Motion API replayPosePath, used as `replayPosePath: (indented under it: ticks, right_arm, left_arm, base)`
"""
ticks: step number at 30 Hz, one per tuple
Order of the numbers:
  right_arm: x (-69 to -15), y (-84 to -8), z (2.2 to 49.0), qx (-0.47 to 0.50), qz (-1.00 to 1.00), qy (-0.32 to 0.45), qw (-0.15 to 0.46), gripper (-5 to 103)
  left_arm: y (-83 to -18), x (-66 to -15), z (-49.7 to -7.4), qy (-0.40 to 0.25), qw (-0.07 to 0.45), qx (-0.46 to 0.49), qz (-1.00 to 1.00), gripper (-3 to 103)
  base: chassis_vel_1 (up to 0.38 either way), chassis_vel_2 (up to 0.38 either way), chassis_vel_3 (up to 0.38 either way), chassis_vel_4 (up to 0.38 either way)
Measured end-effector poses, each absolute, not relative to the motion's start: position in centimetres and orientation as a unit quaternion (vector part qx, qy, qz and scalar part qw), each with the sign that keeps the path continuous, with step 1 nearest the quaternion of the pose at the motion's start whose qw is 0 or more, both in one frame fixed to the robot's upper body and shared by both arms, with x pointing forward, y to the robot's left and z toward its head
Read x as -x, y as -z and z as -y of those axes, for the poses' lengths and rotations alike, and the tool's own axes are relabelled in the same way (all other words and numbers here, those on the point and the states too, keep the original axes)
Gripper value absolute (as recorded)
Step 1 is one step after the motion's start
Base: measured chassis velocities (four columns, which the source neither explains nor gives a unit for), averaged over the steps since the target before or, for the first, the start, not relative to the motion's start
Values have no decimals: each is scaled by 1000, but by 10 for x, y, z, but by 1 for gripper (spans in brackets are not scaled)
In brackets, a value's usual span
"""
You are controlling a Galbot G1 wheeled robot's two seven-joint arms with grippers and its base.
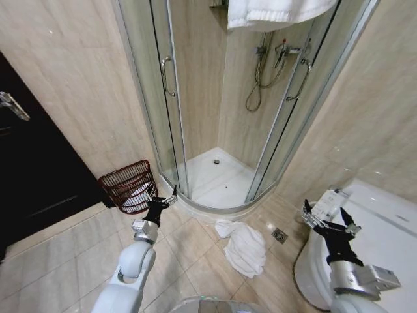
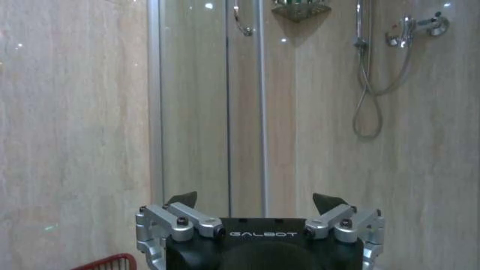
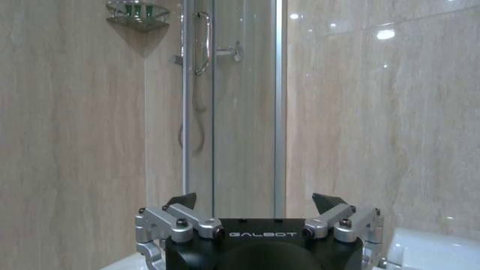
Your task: Discard the used towel into the hamper.
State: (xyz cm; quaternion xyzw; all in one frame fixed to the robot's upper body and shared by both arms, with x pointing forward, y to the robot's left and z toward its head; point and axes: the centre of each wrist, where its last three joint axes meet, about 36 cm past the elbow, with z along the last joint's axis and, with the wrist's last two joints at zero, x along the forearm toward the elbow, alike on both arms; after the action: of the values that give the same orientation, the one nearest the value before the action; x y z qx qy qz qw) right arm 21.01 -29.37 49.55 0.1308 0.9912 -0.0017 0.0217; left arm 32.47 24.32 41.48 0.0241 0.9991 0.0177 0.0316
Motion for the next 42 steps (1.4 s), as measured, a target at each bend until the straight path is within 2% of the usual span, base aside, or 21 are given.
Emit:
replayPosePath:
  ticks: [18,42]
  right_arm:
    - [-214,-503,290,-121,-992,-10,22,100]
    - [-212,-507,290,-126,-992,-9,31,100]
  left_arm:
    - [-436,-335,-264,-35,54,-8,-998,100]
    - [-446,-324,-260,-32,52,-11,-998,100]
  base:
    - [0,0,0,0]
    - [0,0,0,0]
